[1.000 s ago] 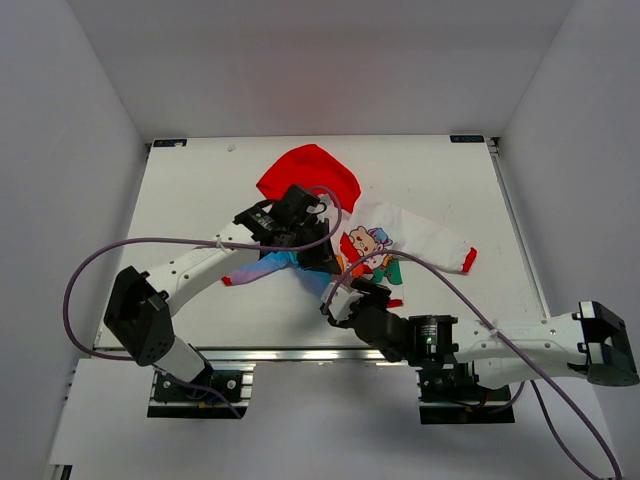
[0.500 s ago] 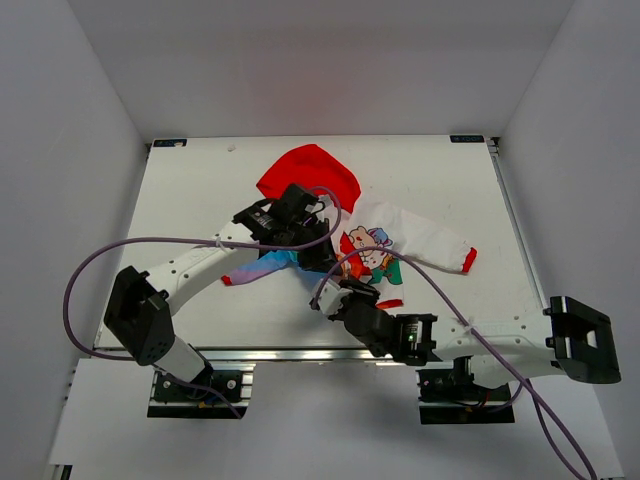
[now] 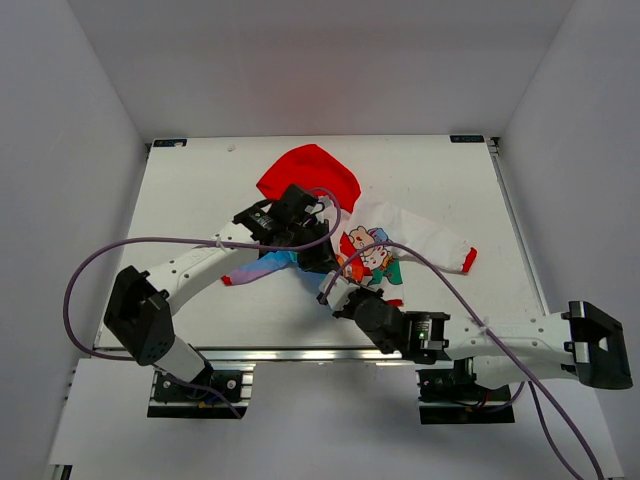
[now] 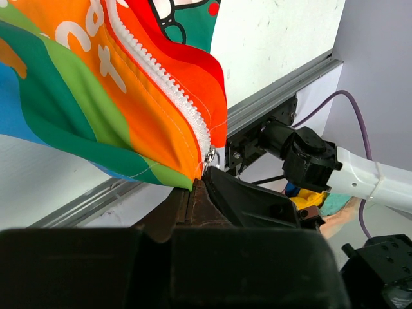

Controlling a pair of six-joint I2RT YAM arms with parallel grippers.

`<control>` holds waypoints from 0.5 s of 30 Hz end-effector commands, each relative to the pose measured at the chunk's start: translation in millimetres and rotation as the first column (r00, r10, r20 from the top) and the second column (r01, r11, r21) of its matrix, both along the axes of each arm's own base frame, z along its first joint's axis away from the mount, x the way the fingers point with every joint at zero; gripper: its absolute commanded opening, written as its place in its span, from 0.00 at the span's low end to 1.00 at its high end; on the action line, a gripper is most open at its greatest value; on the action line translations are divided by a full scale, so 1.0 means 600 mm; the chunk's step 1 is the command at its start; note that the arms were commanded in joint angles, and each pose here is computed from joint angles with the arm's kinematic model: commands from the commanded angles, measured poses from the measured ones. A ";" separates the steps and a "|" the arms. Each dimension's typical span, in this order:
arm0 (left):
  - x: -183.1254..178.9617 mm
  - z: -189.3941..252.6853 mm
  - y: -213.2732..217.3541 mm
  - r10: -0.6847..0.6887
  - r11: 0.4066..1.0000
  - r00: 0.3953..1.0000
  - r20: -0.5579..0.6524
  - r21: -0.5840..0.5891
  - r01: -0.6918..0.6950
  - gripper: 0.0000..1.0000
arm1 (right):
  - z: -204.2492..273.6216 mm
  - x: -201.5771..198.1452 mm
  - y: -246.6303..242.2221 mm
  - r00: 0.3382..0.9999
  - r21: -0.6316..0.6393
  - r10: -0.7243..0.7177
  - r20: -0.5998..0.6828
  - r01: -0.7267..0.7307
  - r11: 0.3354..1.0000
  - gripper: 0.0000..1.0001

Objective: Zip up the jacket

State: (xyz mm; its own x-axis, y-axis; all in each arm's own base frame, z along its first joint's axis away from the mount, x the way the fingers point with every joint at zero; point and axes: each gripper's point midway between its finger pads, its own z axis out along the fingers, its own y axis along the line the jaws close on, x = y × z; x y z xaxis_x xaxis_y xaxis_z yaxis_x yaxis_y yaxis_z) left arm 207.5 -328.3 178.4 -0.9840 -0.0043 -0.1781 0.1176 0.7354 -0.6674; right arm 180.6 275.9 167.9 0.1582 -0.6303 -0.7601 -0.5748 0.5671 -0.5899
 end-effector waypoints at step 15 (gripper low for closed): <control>-0.007 0.011 0.011 -0.020 1.000 0.998 0.053 -0.021 0.021 0.00 | 0.030 -0.010 0.005 0.991 0.108 0.062 -0.121 -0.049 0.993 0.00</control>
State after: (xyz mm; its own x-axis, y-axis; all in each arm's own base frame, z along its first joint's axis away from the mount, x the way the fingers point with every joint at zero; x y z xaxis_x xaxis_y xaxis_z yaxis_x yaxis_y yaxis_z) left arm 204.5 -323.7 168.3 -0.9832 0.0087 -0.1822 0.1279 0.7450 -0.6547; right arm 174.8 270.6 167.5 0.0970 -0.5868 -0.8039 -0.6666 0.5615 -0.4903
